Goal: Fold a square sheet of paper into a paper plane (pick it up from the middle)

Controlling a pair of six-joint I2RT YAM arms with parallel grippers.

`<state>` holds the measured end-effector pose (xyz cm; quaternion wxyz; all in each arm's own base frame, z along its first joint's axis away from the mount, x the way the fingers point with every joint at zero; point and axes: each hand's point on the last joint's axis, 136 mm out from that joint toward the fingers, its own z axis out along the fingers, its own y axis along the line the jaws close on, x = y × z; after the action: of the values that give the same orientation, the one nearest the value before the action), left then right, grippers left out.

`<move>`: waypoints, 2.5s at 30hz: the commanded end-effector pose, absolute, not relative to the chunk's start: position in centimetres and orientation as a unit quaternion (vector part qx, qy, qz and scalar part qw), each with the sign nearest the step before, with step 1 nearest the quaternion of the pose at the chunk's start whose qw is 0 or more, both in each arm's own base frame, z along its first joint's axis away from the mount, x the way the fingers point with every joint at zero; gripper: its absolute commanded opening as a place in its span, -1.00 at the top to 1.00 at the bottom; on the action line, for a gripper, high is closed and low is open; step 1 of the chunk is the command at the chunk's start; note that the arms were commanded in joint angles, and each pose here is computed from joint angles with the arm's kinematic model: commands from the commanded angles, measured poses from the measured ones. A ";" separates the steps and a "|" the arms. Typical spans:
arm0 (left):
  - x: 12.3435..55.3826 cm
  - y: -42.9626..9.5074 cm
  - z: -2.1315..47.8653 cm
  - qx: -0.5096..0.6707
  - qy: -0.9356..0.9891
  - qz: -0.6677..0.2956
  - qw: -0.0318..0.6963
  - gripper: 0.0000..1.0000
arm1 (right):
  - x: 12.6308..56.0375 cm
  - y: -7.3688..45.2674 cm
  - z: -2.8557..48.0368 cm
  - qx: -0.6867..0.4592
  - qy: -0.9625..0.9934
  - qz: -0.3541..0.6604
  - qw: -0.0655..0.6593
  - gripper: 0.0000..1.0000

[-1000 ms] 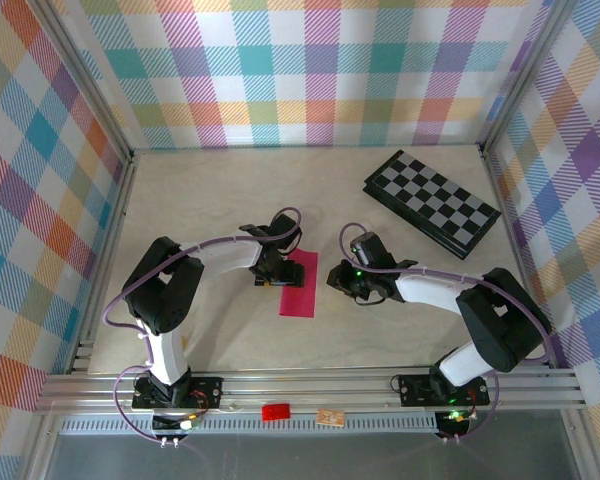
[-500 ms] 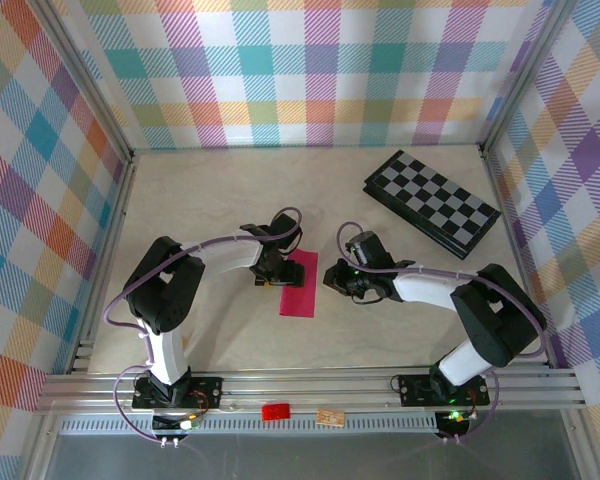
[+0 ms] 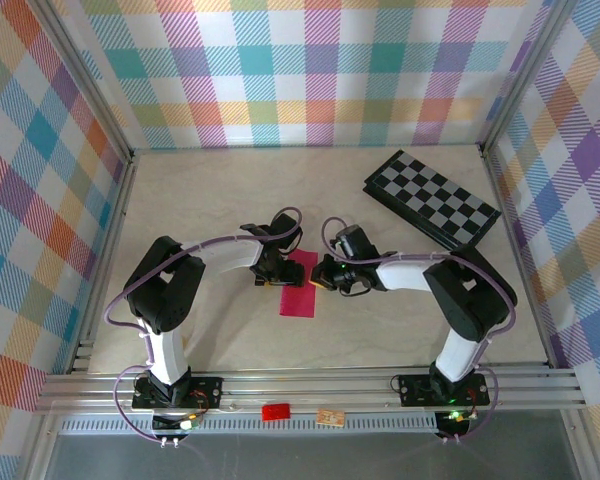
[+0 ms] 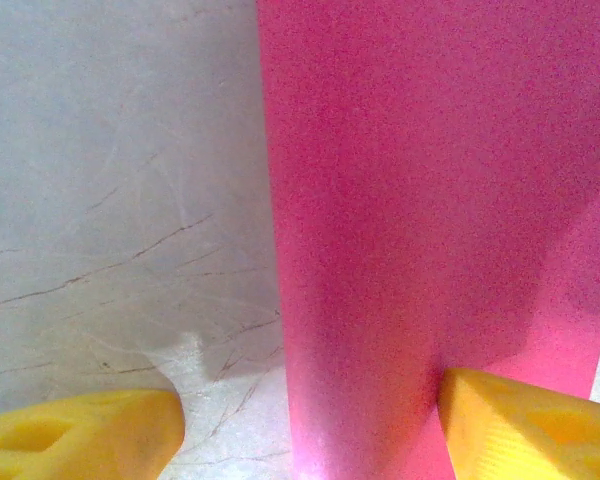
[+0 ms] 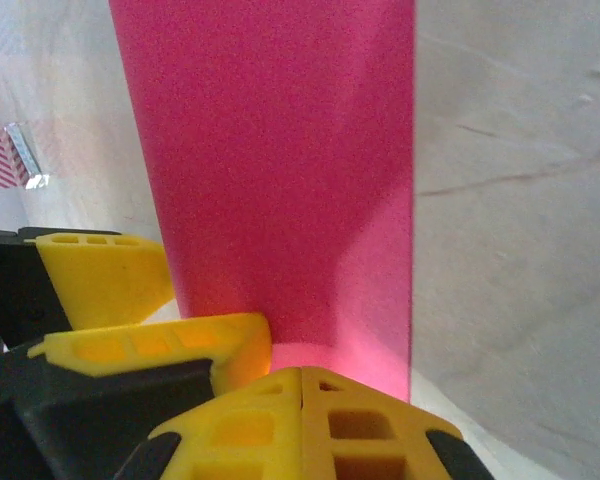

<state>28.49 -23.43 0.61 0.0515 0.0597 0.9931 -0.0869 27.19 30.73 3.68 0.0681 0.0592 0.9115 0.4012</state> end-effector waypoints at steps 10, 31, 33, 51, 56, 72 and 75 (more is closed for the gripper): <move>27.0 -20.4 -7.0 0.059 0.998 -0.017 0.008 -0.47 | 27.2 32.5 3.6 0.047 0.902 0.425 0.051 1.00; 26.8 -20.6 -7.4 0.061 0.998 -0.020 0.003 -0.47 | 25.1 30.5 -1.1 0.052 0.929 0.365 0.014 1.00; 26.8 -20.8 -7.3 0.061 0.998 -0.024 0.003 -0.47 | 24.1 29.3 -2.3 0.051 0.939 0.340 0.005 1.00; 29.1 -26.2 7.0 0.039 0.961 -0.232 0.143 -0.59 | 22.4 24.2 -2.2 0.000 0.962 0.273 -0.018 0.98; 29.0 -27.9 9.4 0.041 0.934 -0.319 0.158 -0.27 | 22.4 22.9 -1.6 -0.011 0.961 0.276 -0.022 0.97; 28.9 -33.3 9.4 0.008 0.859 -0.502 0.097 1.00 | 22.4 22.5 -2.2 0.016 0.961 0.276 -0.027 0.99; 28.8 -33.4 8.5 0.007 0.862 -0.500 0.087 1.00 | 22.4 22.5 -2.3 0.018 0.961 0.275 -0.027 1.00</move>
<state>28.67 -32.90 8.02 0.0951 0.0061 0.8751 -0.4745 25.36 25.57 1.36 0.0316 -0.0204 0.9374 0.3462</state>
